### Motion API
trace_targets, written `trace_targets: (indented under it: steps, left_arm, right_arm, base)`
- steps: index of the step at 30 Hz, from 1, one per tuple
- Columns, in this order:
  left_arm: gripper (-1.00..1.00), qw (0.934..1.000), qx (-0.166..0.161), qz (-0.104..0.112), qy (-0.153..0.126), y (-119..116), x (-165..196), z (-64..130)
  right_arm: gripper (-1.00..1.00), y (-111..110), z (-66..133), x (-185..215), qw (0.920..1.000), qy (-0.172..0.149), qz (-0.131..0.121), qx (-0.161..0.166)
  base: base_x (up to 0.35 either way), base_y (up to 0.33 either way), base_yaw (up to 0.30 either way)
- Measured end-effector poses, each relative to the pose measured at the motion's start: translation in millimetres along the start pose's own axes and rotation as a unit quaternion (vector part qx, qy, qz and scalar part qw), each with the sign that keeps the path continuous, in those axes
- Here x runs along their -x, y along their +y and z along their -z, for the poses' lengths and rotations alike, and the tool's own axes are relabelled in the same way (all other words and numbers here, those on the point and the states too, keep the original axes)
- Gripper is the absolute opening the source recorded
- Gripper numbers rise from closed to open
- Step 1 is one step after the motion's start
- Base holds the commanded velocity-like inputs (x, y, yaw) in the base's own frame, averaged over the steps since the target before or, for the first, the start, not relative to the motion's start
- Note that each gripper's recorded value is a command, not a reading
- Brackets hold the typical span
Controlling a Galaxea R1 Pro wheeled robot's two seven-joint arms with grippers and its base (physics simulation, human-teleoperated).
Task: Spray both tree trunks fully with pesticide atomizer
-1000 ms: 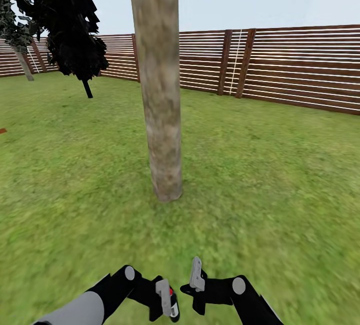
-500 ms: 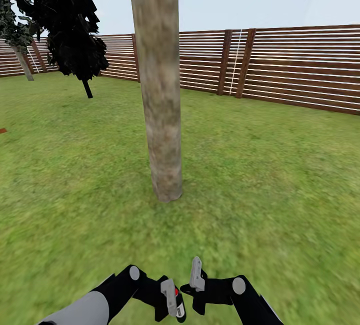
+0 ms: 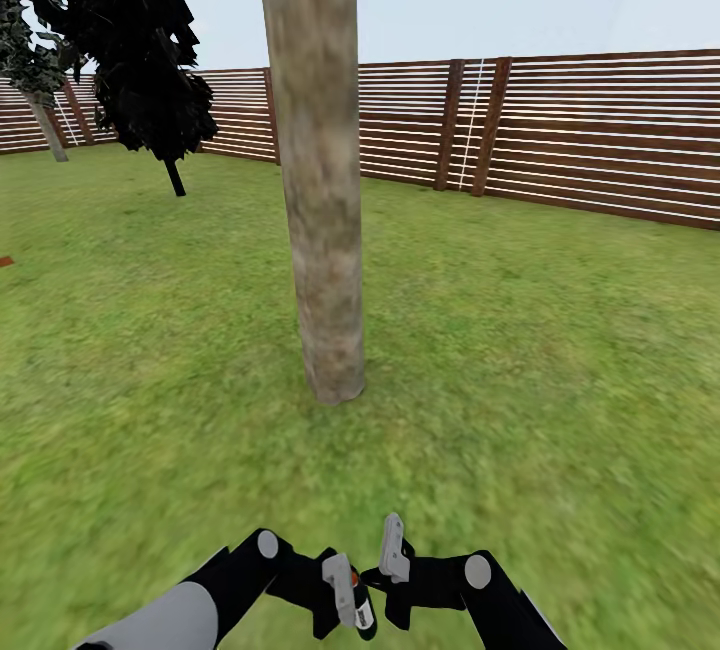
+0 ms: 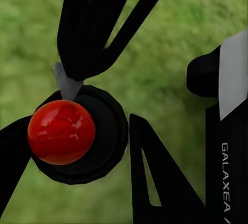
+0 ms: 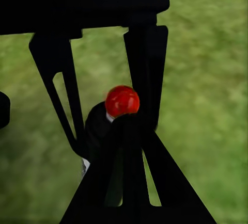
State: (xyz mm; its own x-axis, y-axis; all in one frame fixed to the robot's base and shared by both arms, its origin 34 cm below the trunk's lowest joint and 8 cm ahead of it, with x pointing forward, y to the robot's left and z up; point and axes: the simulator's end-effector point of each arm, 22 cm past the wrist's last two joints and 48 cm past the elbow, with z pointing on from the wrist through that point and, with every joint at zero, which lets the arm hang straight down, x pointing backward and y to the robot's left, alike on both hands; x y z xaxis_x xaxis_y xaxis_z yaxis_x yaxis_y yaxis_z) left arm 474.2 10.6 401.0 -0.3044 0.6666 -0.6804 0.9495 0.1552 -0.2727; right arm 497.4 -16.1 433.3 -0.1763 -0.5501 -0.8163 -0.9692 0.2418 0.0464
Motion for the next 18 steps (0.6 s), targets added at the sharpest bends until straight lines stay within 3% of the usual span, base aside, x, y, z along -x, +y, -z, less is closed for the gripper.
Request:
trace_targets:
  steps: [12,15,17,18]
  left_arm:
    - [-1.0,1.0,0.001,0.002,0.008,1,-12,4.2]
    - [-1.0,0.9991,0.017,0.012,0.036,15,-50,28.4]
    - [-1.0,0.997,0.036,0.024,0.064,29,-91,57.8]
    - [-1.0,0.9956,0.047,0.033,0.074,36,-109,73.8]
  right_arm:
    - [-1.0,0,0.0,0,1.0,0.0,0.0,0.0]
    - [-1.0,0,0.1,0,1.0,0.0,-0.001,0.0]
    - [-1.0,0,0.4,-1,1.0,0.0,0.0,0.0]
    - [1.0,0,1.1,-1,1.0,0.0,0.0,0.0]
  base:
    - [0.0,0.0,0.0]
    - [0.0,0.0,0.0]
    - [0.0,0.0,0.0]
    - [0.0,0.0,0.0]
